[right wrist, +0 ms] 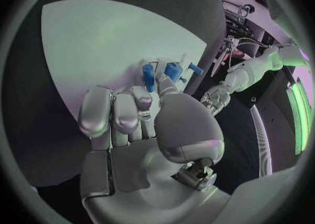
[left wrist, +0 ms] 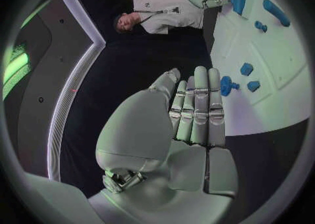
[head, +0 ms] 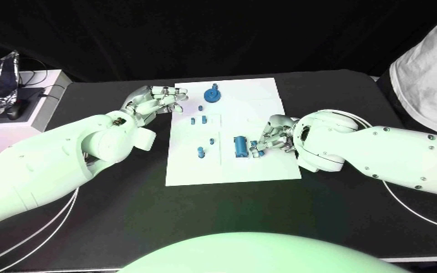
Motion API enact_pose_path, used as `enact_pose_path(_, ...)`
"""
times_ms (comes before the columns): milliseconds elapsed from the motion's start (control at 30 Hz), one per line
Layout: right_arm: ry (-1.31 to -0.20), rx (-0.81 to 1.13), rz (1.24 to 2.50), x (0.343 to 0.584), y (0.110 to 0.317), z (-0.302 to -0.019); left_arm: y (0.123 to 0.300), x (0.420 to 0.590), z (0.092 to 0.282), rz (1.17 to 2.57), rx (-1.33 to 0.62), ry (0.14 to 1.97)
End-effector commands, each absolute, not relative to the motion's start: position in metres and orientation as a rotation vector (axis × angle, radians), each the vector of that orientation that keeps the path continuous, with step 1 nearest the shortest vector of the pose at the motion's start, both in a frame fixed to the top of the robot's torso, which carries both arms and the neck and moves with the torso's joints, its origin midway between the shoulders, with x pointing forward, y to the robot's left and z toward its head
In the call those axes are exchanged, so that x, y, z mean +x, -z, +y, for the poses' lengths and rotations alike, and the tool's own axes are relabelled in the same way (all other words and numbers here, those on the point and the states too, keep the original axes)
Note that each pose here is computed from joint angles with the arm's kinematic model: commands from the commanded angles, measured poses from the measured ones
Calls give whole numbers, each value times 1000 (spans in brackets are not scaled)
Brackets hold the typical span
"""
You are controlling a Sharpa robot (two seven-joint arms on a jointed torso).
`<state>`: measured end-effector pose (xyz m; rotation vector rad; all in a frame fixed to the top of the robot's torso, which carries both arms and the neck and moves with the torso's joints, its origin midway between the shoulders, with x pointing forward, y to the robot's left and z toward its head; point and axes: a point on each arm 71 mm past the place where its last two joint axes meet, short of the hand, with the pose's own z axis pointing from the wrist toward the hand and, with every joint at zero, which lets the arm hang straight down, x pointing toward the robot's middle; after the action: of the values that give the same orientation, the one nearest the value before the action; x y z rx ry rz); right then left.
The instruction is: Assemble the parts on the task board
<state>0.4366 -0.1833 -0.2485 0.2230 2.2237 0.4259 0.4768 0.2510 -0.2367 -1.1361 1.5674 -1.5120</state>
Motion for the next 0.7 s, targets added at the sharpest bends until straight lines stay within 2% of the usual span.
enact_pose_path(33,-468,229,2210,435,249,-179,236,477,249,1561,-1138,1524)
enact_pose_path(700,-507,266,2166,432,246,-179,236,477,250,1561,-1139,1523)
